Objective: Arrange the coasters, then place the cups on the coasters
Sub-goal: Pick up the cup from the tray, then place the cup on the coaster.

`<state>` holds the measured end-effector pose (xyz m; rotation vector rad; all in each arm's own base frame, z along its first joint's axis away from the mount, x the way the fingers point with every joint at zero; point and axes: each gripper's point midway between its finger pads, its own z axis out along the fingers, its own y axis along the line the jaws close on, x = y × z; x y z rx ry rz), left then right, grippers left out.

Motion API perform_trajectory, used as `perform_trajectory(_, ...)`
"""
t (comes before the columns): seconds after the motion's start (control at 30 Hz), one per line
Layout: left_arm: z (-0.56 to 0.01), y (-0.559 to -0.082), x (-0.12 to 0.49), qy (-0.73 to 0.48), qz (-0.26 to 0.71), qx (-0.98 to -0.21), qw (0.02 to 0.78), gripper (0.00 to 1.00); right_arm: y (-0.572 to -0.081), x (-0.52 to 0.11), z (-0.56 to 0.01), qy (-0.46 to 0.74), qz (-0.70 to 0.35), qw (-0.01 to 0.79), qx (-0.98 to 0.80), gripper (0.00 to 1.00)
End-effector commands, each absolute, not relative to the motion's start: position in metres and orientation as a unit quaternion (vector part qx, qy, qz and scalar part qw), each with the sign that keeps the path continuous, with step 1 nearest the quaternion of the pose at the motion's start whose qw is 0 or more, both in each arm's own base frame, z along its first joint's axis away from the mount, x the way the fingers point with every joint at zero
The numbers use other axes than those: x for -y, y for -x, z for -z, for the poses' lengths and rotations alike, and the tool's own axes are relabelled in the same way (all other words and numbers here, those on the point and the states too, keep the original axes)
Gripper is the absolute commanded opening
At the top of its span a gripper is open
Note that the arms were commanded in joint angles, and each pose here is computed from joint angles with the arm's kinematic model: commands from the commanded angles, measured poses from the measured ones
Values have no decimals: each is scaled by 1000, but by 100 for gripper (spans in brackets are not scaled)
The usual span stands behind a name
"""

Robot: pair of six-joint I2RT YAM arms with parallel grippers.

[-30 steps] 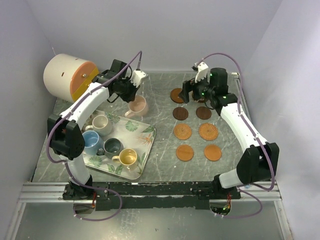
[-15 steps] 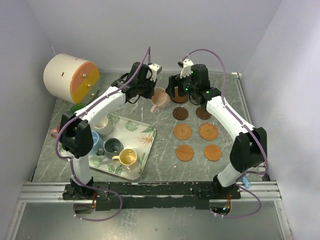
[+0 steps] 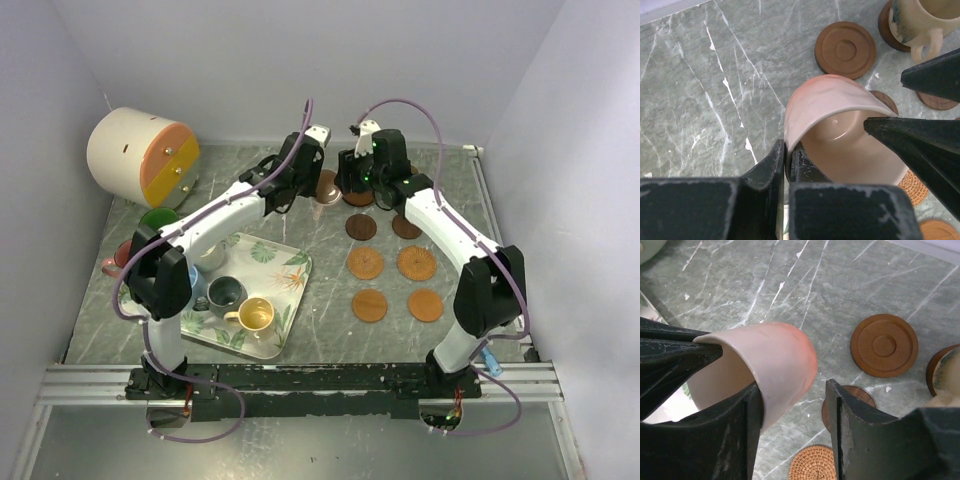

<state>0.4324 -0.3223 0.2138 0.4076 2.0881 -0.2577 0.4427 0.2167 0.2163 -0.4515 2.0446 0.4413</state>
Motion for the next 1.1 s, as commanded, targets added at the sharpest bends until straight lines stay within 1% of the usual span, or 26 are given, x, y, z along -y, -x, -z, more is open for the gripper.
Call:
perform_trajectory(0.0, -258, -449, 332, -111, 133, -827, 535, 7, -454, -210, -214, 169, -150, 484, -845, 46)
perform_trajectory(0.17, -249, -449, 340, -115, 140, -838, 515, 7, -461, -206, -207, 163, -129, 479, -853, 30)
perform_trajectory(0.27, -247, -449, 345, -127, 147, -837, 511, 7, -466, -200, -204, 156, -109, 477, -858, 17)
perform_trajectory(0.33, -247, -447, 349, -140, 154, -835, 510, 9, -468, -195, -202, 151, -96, 478, -860, 7)
perform_trajectory(0.4, -251, -443, 354, -157, 168, -829, 510, 13, -469, -191, -201, 146, -85, 481, -860, 0)
perform_trajectory(0.57, -261, -431, 364, -194, 208, -812, 510, 25, -470, -183, -202, 138, -72, 486, -860, 0)
perform_trajectory(0.7, -265, -427, 360, -196, 228, -805, 511, 34, -473, -173, -205, 125, -61, 487, -862, 0)
perform_trajectory(0.87, -274, -422, 354, -213, 251, -794, 511, 56, -481, -156, -205, 109, -42, 487, -866, 0)
perform_trajectory(0.93, -277, -422, 349, -219, 255, -791, 512, 63, -486, -150, -205, 102, -34, 487, -867, 0)
perform_trajectory(1.07, -276, -424, 333, -222, 256, -791, 509, 67, -501, -132, -200, 73, -26, 476, -876, 0)
